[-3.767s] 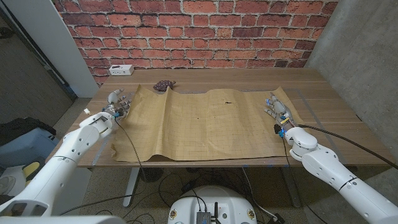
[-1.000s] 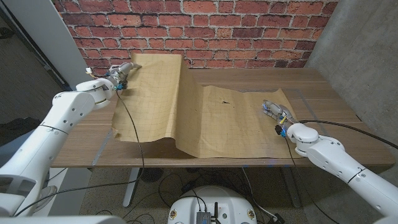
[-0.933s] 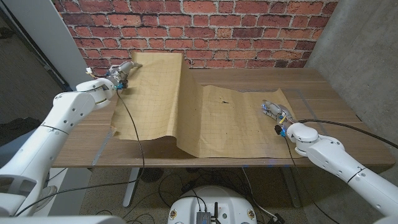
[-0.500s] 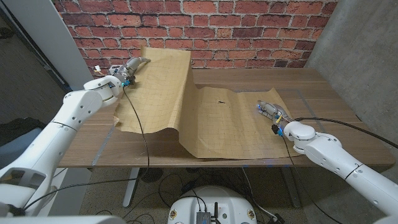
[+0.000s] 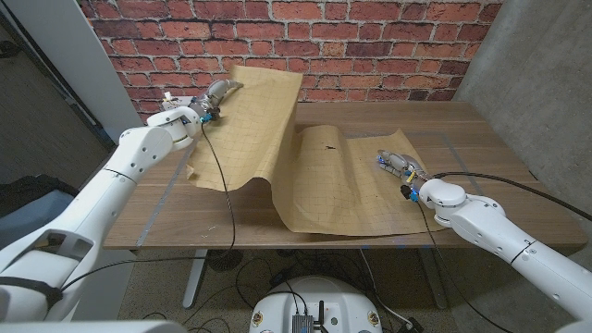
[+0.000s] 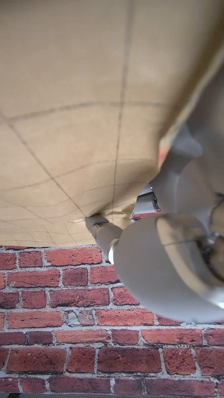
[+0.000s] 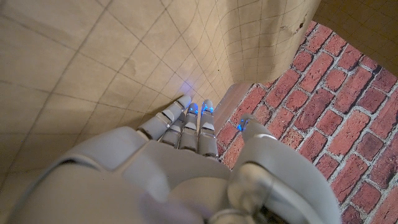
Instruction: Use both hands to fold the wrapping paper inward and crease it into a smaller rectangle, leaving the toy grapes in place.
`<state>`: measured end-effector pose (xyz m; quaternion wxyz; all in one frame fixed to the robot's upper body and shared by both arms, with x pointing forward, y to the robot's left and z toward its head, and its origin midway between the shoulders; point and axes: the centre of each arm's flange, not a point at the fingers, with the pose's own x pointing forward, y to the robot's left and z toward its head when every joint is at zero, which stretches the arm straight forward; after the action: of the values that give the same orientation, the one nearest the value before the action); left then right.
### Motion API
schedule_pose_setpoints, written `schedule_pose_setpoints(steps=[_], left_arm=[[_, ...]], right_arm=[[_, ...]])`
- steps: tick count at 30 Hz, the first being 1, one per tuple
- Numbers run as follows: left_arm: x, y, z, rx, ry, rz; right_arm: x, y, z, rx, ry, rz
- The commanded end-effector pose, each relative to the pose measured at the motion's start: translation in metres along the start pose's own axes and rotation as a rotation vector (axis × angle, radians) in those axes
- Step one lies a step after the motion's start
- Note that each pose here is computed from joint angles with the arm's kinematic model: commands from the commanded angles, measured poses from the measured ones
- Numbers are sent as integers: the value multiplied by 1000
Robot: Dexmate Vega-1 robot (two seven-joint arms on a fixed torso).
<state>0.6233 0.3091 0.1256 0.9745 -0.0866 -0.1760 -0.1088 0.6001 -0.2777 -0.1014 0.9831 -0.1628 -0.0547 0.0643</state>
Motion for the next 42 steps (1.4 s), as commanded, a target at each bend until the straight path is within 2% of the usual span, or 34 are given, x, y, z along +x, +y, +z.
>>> schedule_pose_setpoints(steps=[1,5,13,23,31,36,40,42], left_arm=[[17,-30,-5,140,71,63],[21,-39,-6,199,82,84],[33,-62,-14,216,102,52],[43,-86,-18,297,170,56],[43,-101,-7,381,132,59],[44,-108,-7,358,127,17],[48,-112,-12,319,136,-73],[52,-114,-15,307,138,-146]], right_arm=[[0,7,0,-5,-12,20],[0,9,-1,-2,-11,22],[-4,11,-2,-4,-17,21],[-7,11,-3,3,-21,17],[-7,11,-5,7,-24,19],[-7,10,-5,9,-30,17],[-7,9,-5,13,-38,14],[-6,9,-4,14,-35,14]])
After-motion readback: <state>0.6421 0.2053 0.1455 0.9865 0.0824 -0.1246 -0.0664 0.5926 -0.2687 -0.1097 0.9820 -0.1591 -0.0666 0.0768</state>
